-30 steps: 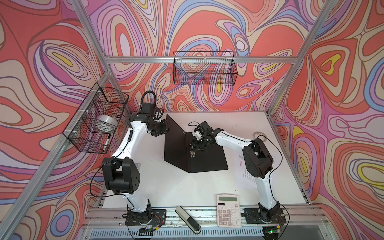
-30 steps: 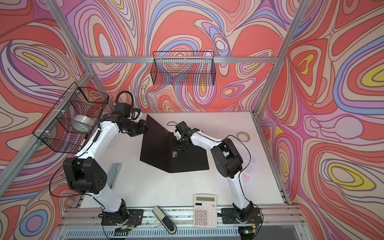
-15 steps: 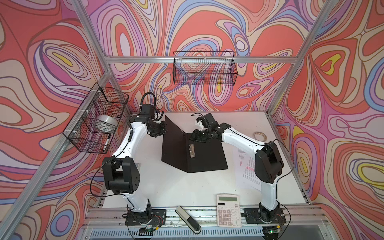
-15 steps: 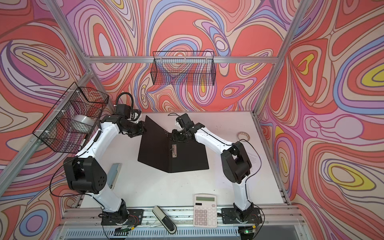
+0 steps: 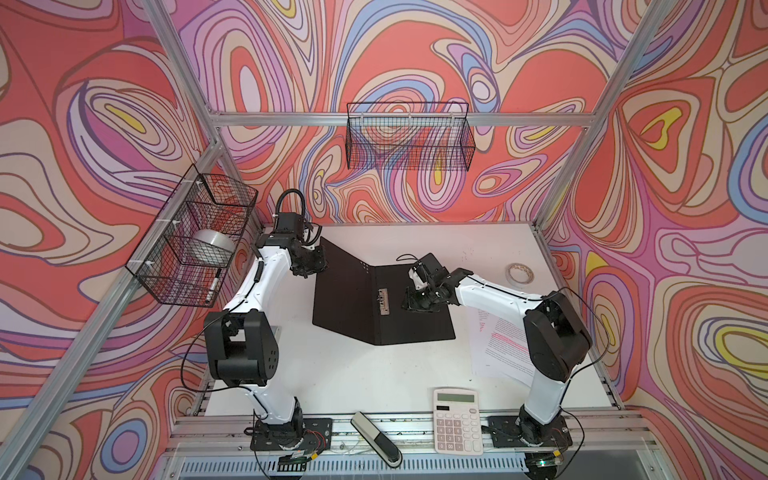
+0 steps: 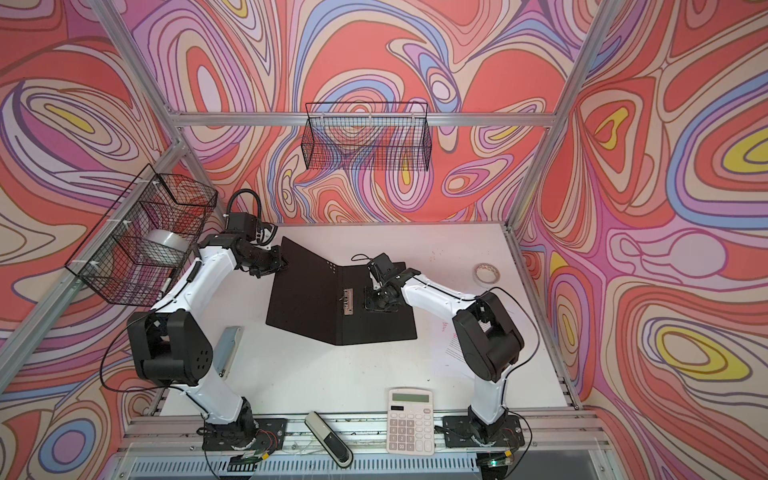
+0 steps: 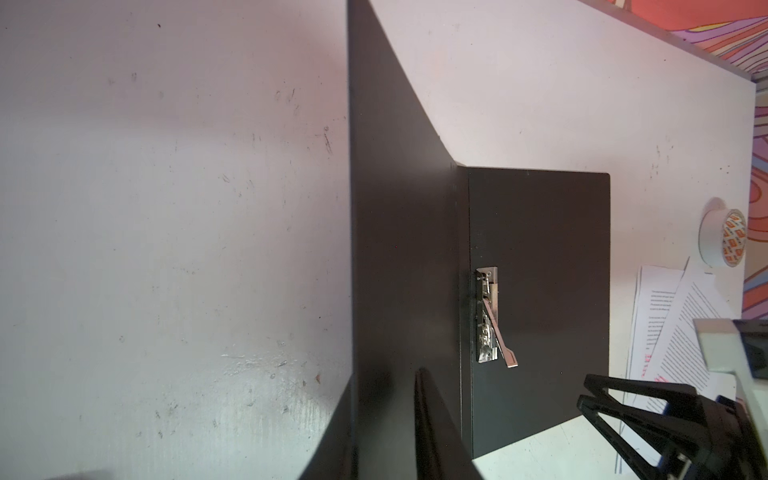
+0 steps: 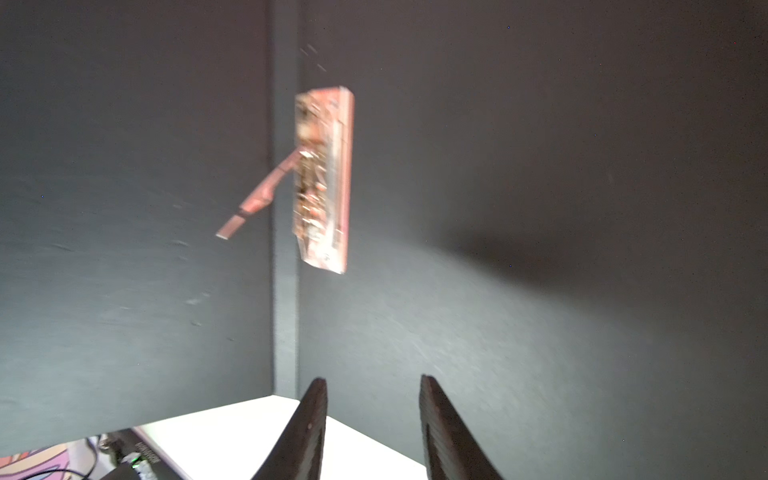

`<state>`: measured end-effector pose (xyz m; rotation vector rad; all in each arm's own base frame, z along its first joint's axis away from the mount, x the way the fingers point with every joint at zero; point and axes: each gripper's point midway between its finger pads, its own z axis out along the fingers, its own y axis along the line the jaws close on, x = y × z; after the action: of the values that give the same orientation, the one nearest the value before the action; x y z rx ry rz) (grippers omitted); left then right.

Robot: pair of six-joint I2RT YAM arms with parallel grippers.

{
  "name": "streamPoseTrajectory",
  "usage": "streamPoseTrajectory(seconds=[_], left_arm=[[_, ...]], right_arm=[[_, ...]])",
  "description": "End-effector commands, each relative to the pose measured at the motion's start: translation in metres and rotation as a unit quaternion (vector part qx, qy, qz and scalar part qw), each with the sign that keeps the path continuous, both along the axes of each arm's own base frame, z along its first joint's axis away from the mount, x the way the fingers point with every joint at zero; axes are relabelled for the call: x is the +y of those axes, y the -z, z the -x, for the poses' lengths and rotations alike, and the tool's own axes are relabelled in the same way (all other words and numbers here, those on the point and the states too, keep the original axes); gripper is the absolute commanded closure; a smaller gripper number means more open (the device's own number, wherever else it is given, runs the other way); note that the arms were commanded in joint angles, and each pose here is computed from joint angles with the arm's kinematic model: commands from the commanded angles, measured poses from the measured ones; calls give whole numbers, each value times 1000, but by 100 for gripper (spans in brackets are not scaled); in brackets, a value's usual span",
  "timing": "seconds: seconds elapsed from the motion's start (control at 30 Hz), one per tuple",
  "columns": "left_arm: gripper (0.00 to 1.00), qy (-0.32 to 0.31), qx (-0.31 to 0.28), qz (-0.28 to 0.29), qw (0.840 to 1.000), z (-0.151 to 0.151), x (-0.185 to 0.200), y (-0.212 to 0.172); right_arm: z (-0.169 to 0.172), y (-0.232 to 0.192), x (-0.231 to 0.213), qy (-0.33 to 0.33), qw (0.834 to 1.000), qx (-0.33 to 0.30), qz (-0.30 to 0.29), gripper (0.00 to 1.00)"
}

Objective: Put the files into the folder
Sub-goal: 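Pull the clip lever up to open the clip with the right gripper, then lower the cover flat with the left gripper while the right gripper holds the lever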

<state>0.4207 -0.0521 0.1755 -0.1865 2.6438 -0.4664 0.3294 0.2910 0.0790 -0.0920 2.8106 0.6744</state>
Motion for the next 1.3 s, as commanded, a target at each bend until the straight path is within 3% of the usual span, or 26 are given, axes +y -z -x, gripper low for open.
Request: streamPoseTrajectory(seconds=[0.0, 0.2, 0.37, 0.5, 0.6, 1.27], left_arm=[[71, 3, 4, -19, 1000, -3, 7, 12], [57, -2, 14, -33, 999, -5, 12, 19], [45, -7, 19, -47, 999, -6, 17, 24], [23, -8, 26, -68, 997, -4, 24, 29], [16, -5, 20, -82, 996, -4, 28, 28], [10, 0, 14, -94, 996, -9, 31, 22]], right_arm=[[-6, -25, -1, 20, 999, -37, -33, 61], [3, -21, 11, 3, 997, -23, -75, 63], [4, -14, 13, -1, 997, -16, -74, 63], [3, -13, 15, -3, 997, -15, -76, 63], [3, 1, 16, -4, 997, -4, -71, 63], [-4, 4, 38, -25, 994, 12, -108, 65]])
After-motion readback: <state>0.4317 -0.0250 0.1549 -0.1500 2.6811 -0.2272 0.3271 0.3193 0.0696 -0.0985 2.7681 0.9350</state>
